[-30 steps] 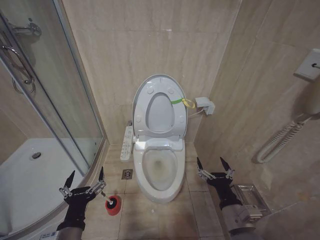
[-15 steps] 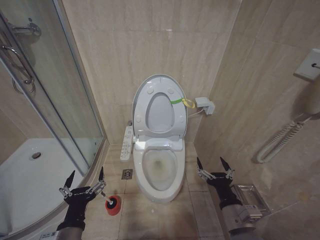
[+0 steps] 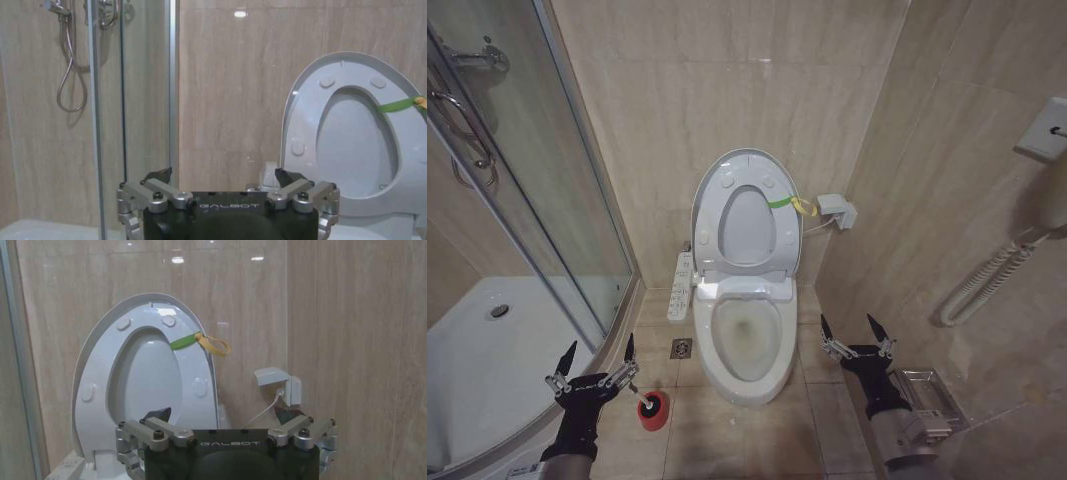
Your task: Open the toilet lid, clean the toilet bowl with a toilet brush, close the toilet lid, and flush.
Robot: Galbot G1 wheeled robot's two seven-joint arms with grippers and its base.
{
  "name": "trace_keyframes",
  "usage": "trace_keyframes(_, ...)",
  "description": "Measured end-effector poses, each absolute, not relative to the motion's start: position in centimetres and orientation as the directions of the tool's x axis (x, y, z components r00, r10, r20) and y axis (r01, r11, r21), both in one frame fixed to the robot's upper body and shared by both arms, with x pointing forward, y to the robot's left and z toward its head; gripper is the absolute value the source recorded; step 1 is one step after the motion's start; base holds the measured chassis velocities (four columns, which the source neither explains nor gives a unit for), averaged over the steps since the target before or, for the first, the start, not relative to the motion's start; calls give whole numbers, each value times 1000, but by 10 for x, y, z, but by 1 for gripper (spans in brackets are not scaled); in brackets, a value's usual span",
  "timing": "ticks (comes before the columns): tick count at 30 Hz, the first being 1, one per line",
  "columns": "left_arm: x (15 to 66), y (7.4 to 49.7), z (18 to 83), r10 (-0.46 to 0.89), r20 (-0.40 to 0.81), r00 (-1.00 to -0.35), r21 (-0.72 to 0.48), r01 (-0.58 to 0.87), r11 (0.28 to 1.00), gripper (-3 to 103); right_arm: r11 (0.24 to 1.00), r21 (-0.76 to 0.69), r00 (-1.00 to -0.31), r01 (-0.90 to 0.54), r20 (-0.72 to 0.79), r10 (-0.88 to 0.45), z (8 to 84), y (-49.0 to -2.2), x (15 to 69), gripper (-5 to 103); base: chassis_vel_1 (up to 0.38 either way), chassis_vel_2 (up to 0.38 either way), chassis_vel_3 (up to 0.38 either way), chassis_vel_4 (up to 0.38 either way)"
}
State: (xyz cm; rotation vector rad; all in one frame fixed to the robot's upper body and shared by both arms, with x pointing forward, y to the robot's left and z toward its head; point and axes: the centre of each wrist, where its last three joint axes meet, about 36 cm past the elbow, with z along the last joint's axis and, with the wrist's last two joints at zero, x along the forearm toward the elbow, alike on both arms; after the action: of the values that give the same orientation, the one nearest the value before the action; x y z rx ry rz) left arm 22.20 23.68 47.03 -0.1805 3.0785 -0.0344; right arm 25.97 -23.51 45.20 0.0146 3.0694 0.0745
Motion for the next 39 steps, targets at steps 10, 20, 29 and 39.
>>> trace_keyframes(10,222,237,470,-117,-56,-991,-26,-116,993,100,999,49,-997,8,-71,11,452,-235,260,100,0,0,0,0)
trace_keyframes(20,222,237,470,-117,-56,-991,-26,-116,993,100,999,49,-997,8,-71,11,452,-235,260,100,0,0,0,0)
trace_keyframes(29,222,237,470,-117,-56,-992,-26,-116,993,100,999,49,-997,8,-71,11,452,-235,260,100,0,0,0,0)
trace_keyframes(39,222,237,470,-117,-56,-991,-26,-116,993,100,999,49,-997,8,-71,11,452,-235,260,100,0,0,0,0)
